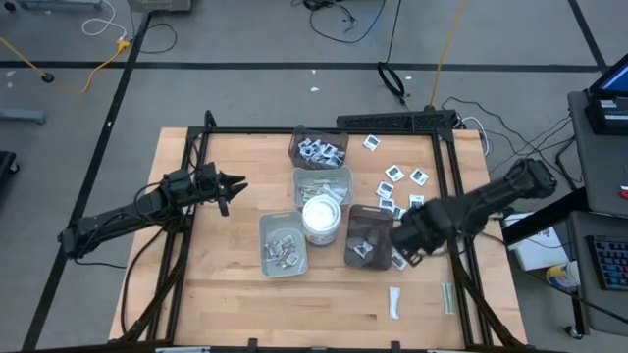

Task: Pick & Place First Aid Supplies
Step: Put the bandage into the top gray bin

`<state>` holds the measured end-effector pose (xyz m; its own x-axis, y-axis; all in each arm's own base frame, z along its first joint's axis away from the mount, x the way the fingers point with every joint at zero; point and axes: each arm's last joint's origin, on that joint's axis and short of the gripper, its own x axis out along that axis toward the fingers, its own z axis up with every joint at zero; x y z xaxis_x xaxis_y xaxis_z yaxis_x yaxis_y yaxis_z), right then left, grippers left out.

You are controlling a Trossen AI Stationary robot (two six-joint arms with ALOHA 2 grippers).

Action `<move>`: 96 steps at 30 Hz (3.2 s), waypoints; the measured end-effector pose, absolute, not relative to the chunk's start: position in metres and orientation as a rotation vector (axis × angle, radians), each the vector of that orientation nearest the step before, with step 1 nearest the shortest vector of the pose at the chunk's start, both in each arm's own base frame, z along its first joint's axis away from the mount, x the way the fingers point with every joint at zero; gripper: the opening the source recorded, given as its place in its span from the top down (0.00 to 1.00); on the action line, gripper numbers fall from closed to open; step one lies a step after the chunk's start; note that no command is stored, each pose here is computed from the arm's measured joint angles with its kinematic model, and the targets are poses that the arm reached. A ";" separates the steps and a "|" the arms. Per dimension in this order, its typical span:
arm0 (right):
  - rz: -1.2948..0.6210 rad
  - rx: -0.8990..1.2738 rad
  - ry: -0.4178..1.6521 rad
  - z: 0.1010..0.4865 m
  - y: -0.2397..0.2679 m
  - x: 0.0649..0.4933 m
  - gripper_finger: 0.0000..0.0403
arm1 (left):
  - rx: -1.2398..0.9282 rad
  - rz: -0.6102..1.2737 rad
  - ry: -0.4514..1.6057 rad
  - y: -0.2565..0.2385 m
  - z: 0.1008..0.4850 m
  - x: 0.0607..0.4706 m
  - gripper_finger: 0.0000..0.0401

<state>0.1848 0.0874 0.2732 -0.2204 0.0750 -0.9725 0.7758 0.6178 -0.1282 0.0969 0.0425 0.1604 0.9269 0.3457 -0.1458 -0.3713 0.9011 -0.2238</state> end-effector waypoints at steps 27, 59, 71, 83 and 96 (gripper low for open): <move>-0.306 0.475 1.706 0.275 -0.080 0.315 1.00 | -0.252 0.371 0.104 0.043 0.160 0.097 0.68; -0.035 0.260 1.476 0.232 -0.137 0.394 0.89 | -0.251 0.371 0.104 0.042 0.160 0.097 0.68; -0.331 0.484 1.417 0.253 -0.136 0.387 0.56 | -0.251 0.371 0.104 0.043 0.160 0.097 0.68; -0.808 1.053 1.223 0.279 -0.105 0.361 0.59 | -0.252 0.372 0.104 0.043 0.160 0.097 0.68; -1.044 1.228 1.216 0.262 -0.042 0.312 0.58 | -0.251 0.371 0.104 0.043 0.160 0.097 0.68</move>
<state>0.3115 -0.0420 0.2624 0.0972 0.0588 -0.9935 0.9910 0.0869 0.1020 0.0969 0.0425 0.1603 0.9269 0.3456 -0.1461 -0.3712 0.9012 -0.2236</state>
